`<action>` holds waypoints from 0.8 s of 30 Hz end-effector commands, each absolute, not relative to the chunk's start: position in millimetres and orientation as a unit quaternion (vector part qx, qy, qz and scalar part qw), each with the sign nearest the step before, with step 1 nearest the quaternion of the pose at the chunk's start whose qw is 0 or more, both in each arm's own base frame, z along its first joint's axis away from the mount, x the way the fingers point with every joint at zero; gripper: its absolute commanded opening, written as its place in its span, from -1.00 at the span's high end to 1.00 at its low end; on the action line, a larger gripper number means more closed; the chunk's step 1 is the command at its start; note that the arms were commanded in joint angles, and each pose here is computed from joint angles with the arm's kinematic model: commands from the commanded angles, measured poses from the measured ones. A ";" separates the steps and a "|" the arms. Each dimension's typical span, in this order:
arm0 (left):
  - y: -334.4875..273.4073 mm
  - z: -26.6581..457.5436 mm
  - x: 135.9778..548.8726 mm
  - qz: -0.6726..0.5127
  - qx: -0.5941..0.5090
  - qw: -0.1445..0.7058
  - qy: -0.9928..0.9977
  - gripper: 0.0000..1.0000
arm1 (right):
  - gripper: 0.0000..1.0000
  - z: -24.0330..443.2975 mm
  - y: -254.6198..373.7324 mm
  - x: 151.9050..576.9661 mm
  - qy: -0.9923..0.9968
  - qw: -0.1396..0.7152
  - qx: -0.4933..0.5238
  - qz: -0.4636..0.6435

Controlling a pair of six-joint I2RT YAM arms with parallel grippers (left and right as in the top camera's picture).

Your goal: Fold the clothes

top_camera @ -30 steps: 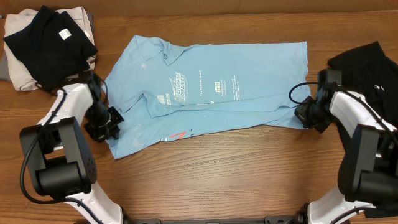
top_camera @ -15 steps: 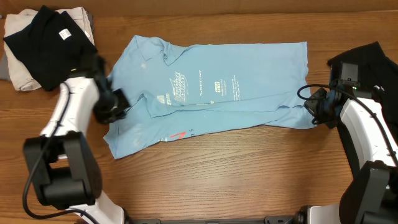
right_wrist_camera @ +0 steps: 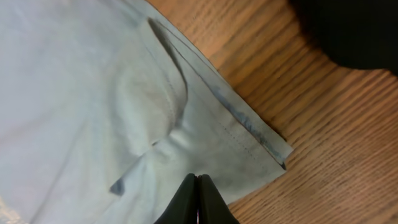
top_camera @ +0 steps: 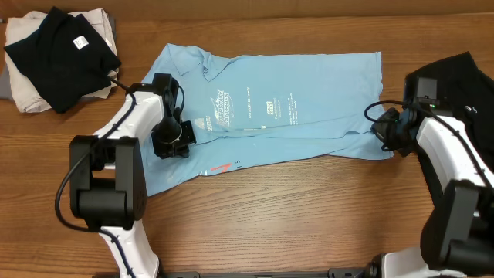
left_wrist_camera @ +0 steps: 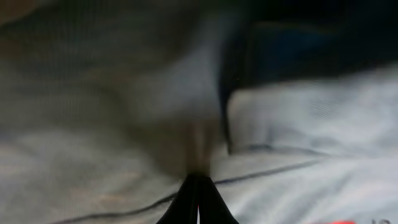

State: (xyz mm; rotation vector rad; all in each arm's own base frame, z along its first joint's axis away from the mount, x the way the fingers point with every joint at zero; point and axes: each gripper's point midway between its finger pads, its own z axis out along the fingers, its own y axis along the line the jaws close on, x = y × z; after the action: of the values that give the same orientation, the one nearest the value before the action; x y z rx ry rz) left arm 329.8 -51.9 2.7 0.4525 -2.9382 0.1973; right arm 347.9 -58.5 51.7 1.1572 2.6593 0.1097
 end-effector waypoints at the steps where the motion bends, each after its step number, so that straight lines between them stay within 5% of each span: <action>1: -44.3 -9.4 325.6 0.053 0.162 0.099 -0.980 0.92 | 0.92 34.5 -54.8 347.4 0.915 0.100 0.390 0.037; 24: 22.1 -6.9 293.8 -0.004 0.251 0.158 -0.955 0.92 | 0.92 0.4 -57.6 327.6 0.905 0.036 0.424 0.005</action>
State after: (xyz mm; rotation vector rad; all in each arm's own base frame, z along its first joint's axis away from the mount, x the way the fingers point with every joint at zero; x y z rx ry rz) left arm 300.4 7.4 0.1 0.6818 -2.7671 0.0737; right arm 334.4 -54.3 4.1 1.2324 2.7912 0.0768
